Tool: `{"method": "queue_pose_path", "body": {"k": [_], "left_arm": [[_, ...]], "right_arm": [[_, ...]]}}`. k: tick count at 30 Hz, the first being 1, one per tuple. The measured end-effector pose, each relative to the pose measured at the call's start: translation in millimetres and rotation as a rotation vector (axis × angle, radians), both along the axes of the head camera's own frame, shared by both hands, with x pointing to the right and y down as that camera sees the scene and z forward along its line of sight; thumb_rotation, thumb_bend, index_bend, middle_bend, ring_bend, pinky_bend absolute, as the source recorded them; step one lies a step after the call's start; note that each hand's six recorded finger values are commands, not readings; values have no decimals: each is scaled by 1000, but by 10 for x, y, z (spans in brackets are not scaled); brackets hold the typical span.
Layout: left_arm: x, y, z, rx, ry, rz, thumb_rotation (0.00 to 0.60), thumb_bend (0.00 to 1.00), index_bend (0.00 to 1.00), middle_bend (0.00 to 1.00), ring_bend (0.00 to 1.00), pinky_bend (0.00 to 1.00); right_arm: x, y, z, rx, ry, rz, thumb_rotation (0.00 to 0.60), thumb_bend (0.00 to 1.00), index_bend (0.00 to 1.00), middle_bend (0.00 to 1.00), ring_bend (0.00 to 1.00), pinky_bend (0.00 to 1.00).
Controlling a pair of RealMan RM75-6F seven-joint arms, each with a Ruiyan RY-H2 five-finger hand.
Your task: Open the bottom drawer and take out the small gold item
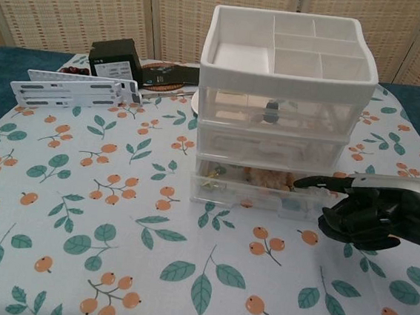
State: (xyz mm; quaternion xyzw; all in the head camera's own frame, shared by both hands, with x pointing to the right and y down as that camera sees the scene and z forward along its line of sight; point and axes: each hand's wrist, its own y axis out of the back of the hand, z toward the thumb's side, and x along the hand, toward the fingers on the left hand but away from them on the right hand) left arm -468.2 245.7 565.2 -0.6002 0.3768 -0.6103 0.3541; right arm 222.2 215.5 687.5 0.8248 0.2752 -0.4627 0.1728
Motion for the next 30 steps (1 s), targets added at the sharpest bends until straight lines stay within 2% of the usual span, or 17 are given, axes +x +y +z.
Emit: {"method": "queue_pose_path", "body": {"k": [10, 30], "left_arm": [[6, 4, -15, 2, -2, 0, 600, 247, 87, 0, 32, 69], [14, 28, -34, 5, 1, 0, 600, 247, 93, 0, 32, 69]], "right_arm": [[-43, 67, 15, -15, 7, -39, 600, 778, 120, 790, 1000, 1000], [-100, 426, -255, -58, -50, -122, 600, 778, 136, 790, 1000, 1000]]}}
